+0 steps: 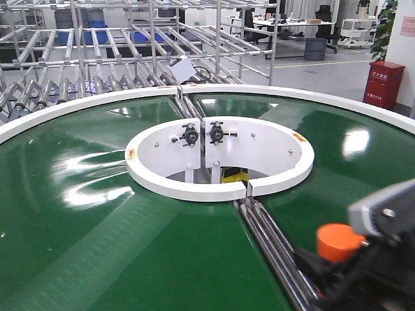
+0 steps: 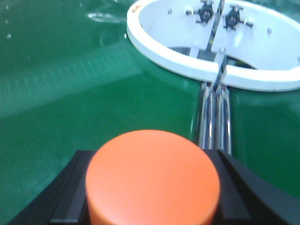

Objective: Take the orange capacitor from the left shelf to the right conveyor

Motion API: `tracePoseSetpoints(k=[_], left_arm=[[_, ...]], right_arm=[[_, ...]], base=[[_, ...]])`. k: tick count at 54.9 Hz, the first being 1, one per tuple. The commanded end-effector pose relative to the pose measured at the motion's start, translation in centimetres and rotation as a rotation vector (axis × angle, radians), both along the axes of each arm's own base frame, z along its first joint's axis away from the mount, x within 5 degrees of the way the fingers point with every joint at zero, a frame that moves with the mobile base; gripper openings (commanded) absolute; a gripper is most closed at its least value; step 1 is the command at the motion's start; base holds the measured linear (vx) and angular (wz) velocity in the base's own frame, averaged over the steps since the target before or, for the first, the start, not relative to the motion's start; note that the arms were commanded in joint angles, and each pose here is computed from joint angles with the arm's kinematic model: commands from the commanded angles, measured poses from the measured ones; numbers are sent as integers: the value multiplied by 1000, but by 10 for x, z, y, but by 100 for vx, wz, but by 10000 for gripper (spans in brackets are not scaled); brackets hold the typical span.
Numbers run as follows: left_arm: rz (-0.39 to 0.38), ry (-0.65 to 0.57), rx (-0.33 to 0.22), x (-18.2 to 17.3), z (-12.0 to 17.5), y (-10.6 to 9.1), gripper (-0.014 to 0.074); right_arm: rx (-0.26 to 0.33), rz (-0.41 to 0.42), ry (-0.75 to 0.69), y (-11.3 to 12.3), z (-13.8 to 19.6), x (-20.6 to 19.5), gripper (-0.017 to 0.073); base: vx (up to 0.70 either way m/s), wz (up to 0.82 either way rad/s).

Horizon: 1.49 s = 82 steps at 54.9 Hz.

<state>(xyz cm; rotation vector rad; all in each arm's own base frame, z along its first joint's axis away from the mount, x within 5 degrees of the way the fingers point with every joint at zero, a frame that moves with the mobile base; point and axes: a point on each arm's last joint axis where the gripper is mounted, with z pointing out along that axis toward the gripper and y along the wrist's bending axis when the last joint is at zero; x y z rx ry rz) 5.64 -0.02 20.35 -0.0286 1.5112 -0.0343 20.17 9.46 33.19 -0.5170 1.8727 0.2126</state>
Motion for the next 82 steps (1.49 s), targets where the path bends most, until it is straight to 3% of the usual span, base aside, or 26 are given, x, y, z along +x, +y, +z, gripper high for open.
tracePoseSetpoints(k=[1, 19, 39, 46, 63, 82], left_arm=[[1, -60, -9, 0, -3, 0, -6], [1, -60, -9, 0, -3, 0, -6], [1, -60, -9, 0, -3, 0, -6], [1, -60, -9, 0, -3, 0, -6], [1, -60, -9, 0, -3, 0, -6], [1, -60, -9, 0, -3, 0, -6]], right_arm=[[95, 11, -186, 11, 16, 22, 247], [171, 44, -275, 46, -45, 89, 247], [247, 101, -403, 68, -115, 124, 247], [277, 97, -370, 73, -132, 134, 247], [215, 186, -321, 93, -163, 158, 247], [208, 153, -182, 98, -181, 173, 249]], base=[[0, 0], [0, 0], [0, 0], [0, 0], [0, 0], [0, 0]])
